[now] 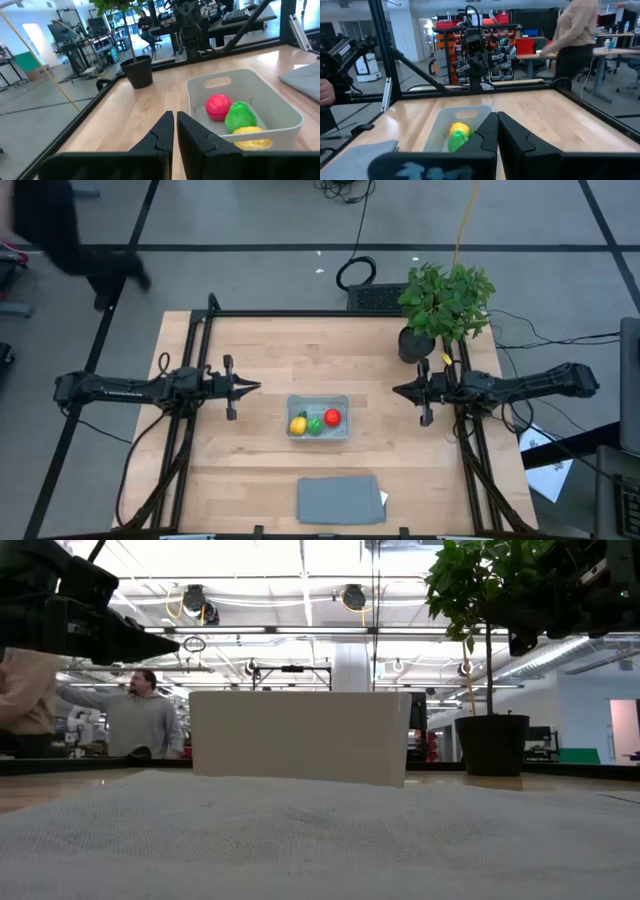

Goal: Pick and placing Produce into tupperware
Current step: Return to Home Position

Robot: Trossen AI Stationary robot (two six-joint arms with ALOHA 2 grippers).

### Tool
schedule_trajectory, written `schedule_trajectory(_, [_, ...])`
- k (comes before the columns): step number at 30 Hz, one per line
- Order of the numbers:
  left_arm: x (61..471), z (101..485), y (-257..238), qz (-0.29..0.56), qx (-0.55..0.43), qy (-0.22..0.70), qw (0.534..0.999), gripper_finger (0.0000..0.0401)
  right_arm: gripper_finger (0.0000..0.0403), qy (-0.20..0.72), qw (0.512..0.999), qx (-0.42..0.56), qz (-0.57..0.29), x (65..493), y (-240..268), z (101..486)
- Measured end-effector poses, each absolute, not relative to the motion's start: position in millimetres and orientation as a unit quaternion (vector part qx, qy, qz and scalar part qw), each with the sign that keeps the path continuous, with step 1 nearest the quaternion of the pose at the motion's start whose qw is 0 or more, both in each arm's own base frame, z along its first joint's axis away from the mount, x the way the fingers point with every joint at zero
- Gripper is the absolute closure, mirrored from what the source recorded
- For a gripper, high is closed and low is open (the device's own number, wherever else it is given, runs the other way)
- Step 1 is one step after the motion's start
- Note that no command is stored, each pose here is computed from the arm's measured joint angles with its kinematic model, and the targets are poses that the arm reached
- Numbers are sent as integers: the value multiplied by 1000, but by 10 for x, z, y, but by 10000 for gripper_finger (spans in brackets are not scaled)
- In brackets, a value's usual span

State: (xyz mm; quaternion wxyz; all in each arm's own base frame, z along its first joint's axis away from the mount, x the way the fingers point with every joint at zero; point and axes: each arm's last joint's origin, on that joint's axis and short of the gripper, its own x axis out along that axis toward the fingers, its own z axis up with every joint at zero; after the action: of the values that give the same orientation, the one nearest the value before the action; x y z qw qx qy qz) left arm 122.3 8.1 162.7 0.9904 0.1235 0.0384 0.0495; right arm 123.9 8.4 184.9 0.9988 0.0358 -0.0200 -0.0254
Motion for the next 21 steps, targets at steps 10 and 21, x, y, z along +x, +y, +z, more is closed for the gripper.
schedule_trajectory(10, [1218,1619,108,96,114,48,988,375,403,-20,998,34,-41,1171,68,1852])
schedule_trajectory(21, [1228,1695,109,97,109,42,988,375,403,-24,997,23,-73,1151,-12,1859])
